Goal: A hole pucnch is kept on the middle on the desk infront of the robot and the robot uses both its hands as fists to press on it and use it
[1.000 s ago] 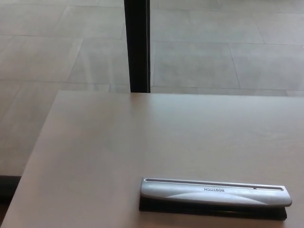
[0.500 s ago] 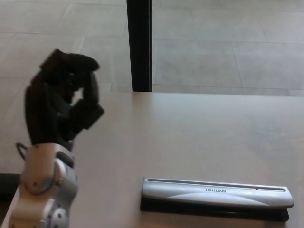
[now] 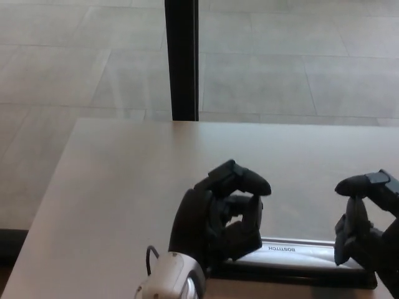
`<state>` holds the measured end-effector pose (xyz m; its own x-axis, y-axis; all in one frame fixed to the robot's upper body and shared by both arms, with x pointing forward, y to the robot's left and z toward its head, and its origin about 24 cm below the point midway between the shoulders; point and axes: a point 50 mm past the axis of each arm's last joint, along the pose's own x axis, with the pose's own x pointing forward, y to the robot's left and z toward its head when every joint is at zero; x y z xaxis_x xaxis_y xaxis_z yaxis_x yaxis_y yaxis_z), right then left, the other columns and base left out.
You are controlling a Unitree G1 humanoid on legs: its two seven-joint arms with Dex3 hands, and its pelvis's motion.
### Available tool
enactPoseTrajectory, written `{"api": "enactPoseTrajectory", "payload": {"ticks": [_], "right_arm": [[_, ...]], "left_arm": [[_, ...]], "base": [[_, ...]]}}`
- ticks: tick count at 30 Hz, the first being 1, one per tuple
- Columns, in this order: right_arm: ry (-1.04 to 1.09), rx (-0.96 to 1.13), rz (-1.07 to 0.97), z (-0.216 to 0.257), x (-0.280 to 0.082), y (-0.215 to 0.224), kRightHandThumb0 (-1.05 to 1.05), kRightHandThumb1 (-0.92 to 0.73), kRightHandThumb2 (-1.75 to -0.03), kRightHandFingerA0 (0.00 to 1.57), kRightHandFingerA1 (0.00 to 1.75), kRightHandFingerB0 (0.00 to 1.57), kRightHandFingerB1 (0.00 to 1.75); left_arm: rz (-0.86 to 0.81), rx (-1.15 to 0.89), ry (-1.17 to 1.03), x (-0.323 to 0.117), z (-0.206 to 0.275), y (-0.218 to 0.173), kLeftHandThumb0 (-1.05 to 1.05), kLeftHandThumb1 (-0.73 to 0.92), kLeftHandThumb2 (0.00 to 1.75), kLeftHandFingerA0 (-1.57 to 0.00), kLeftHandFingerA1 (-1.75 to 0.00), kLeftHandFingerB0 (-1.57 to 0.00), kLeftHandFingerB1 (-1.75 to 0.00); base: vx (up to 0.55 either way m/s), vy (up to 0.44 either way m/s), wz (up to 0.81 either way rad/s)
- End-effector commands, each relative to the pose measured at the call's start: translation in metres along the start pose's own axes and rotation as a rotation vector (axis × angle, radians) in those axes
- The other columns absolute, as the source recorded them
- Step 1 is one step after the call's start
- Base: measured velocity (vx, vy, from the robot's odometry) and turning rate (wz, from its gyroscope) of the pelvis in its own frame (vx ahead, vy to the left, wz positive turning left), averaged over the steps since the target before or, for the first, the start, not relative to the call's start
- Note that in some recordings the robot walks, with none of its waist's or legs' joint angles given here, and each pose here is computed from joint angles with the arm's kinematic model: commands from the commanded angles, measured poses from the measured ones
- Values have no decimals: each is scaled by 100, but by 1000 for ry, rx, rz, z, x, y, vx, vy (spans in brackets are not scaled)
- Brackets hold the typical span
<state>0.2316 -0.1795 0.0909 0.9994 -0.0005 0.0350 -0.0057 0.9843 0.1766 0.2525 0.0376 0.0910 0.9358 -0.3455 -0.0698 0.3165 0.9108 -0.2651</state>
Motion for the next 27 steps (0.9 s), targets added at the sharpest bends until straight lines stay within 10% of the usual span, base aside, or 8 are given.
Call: {"api": "enactPoseTrajectory", "payload": {"ticks": [1, 5, 8, 13, 15, 23, 24, 27], "right_arm": [[45, -70, 5, -11, -4, -2, -35, -71, -110, 112, 175, 59, 175], [49, -67, 2, -14, -1, -3, -30, -68, -114, 128, 175, 77, 142], [45, -77, 4, -15, 2, -3, -34, -71, -109, 112, 175, 59, 175], [64, -95, -30, -23, 7, -6, -30, -69, -114, 128, 175, 77, 141], [68, -103, -50, -28, 8, -8, -33, -73, -103, 112, 175, 59, 172], [110, -69, -143, -59, 4, -11, -34, -72, -102, 112, 175, 64, 175], [117, -58, -152, -63, 3, -11, -34, -69, -107, 131, 175, 81, 143], [100, -67, -160, -70, 1, -9, -37, -72, -95, 111, 175, 60, 174]], "left_arm": [[40, -117, 69, 1, -15, -21, -33, 72, 105, -93, -175, -54, -172], [53, -126, 77, 4, -21, -20, -34, 73, 106, -96, -175, -54, -174], [79, -141, 80, 6, -25, -18, -35, 74, 103, -97, -175, -55, -175], [229, -260, 83, 10, -44, -15, -40, 79, 92, -100, -175, -57, -175], [265, -295, 82, 10, -51, -16, -43, 84, 84, -98, -175, -56, -175], [400, -304, 52, 8, -66, -32, -47, 84, 82, -90, -175, -57, -171], [422, -311, 39, 8, -67, -34, -47, 84, 79, -91, -175, -58, -168], [472, -313, -2, 8, -69, -39, -45, 84, 78, -96, -175, -56, -168]], "base": [[0, 0, 0], [0, 0, 0], [0, 0, 0], [0, 0, 0], [0, 0, 0], [0, 0, 0], [0, 0, 0], [0, 0, 0]]}}
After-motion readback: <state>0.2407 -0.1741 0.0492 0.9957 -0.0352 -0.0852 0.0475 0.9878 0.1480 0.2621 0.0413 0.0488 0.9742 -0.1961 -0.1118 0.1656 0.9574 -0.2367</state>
